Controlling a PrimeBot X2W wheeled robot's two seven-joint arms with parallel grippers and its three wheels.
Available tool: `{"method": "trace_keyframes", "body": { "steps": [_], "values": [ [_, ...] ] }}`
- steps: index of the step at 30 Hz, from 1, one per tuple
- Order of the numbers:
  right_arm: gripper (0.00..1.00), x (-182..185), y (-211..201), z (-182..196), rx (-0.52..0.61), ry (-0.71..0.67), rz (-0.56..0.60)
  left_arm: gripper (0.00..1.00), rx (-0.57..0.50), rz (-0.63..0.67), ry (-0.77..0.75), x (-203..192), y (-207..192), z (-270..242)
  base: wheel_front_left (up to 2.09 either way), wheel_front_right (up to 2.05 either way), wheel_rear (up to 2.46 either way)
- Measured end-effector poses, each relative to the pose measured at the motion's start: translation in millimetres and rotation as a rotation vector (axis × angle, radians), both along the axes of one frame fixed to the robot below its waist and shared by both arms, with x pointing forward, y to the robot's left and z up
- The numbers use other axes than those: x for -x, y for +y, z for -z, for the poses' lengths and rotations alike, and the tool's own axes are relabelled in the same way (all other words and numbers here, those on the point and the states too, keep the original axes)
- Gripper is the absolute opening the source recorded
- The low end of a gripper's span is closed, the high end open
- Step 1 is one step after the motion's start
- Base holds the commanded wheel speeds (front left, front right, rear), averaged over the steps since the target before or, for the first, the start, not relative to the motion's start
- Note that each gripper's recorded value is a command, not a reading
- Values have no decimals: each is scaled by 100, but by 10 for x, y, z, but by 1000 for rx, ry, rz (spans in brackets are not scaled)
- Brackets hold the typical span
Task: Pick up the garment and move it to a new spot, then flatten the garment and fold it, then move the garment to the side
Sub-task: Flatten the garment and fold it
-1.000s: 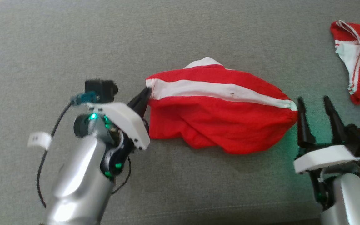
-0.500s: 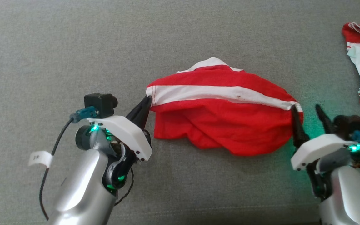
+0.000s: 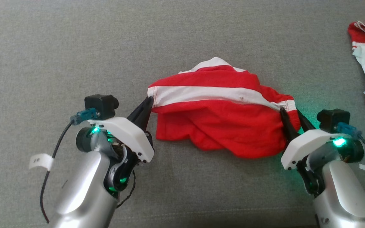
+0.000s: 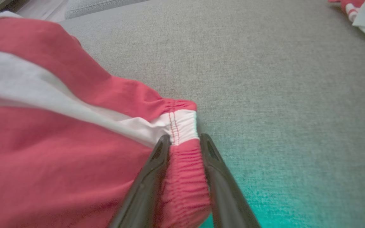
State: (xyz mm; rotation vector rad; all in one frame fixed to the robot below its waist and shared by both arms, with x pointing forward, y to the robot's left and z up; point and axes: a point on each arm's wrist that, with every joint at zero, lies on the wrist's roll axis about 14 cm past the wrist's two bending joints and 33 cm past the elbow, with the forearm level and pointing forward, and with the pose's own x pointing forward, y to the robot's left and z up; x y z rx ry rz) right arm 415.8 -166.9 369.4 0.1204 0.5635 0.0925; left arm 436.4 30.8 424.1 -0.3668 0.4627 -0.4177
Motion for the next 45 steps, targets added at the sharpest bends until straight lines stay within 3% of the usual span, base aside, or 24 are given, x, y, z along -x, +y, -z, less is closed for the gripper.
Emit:
{"method": "trace_keyframes", "body": {
  "steps": [3, 6, 9, 10, 18, 23, 35, 39, 45],
  "values": [
    [45, -15, 18, 3, 7, 0, -20, 0, -2, -2, 1, 0, 10, 5, 0, 0, 0],
    [35, -55, 52, -24, 13, -14, -38, 0, -4, -4, 1, -1, 15, 6, 0, 0, 0],
    [3, -86, 80, -64, 15, -39, -49, 0, -3, -11, -7, -7, 25, -9, 0, 0, 0],
    [0, -108, 81, -95, 17, -55, -52, 0, -3, -14, -12, -11, 30, -18, 0, 0, 0],
    [0, -314, 12, -729, 15, -328, -32, 0, 69, -85, -157, -115, 117, -411, 0, 0, 0],
    [0, -349, 28, -1335, 10, -528, -35, 0, 138, -135, -296, -84, 192, -837, 0, 0, 0],
    [0, 179, 68, -2674, 29, -899, -69, 0, 246, -183, -711, 280, 463, -2317, 0, 0, 0],
    [0, 263, 105, -2896, 40, -941, -86, 0, 219, -160, -764, 360, 493, -2562, 0, 0, 0],
    [0, 103, 174, -2743, 18, -871, -114, 0, 175, -157, -764, 125, 540, -2644, 0, 0, 0]
  ]
}}
